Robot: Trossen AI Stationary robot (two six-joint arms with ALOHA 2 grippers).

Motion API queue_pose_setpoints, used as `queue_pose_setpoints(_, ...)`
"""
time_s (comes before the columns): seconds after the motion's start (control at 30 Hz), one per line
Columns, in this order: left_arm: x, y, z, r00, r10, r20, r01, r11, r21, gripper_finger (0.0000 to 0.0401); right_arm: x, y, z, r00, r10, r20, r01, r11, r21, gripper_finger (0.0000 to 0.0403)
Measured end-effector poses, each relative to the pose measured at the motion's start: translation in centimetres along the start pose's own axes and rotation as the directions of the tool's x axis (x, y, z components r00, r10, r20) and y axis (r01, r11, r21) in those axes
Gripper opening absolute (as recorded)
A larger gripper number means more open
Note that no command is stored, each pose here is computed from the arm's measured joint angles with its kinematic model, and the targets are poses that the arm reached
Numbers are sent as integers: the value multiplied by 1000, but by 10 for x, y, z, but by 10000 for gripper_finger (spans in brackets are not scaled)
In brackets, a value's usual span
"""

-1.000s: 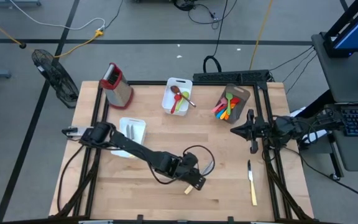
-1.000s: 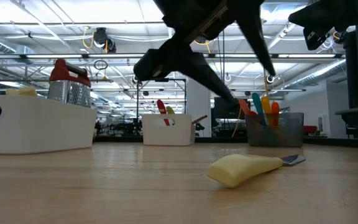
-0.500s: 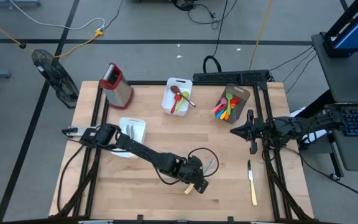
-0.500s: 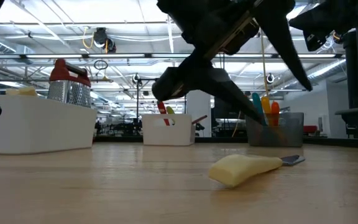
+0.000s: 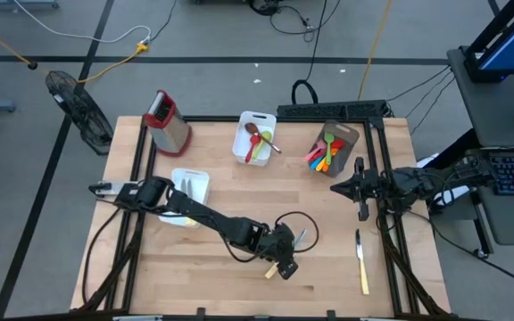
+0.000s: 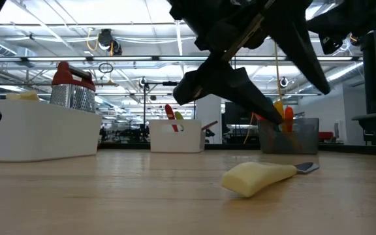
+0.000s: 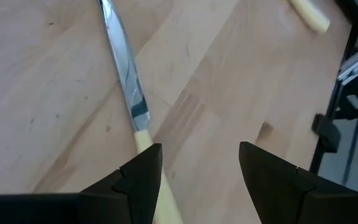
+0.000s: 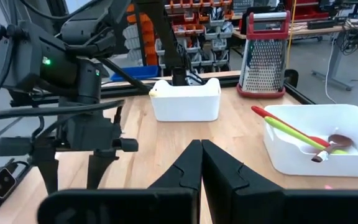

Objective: Pick & Place Kitchen Items
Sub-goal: Put the yellow knife into the bottom white bin

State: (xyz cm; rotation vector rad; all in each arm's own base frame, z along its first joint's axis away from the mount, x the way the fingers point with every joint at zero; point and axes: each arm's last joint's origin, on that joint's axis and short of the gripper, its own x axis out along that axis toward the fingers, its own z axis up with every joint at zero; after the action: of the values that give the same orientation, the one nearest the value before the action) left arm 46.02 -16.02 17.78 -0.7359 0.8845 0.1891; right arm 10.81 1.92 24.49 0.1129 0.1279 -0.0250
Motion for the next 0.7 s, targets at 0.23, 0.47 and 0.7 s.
queue_pose_setpoints(0.23,0,4,-3,999,48,-21,-47,997,60,218,0,0,0,1000,-2,-4,2,1000,-22,4)
queue_pose_setpoints(0.47,19,12,-11,996,73,-49,-69,995,70,218,0,0,0,1000,-2,-4,2,1000,-22,4)
queue_pose_setpoints(0.7,29,22,-19,983,154,-101,-147,987,69,218,1,0,-2,1000,-10,-16,9,1000,-25,4)
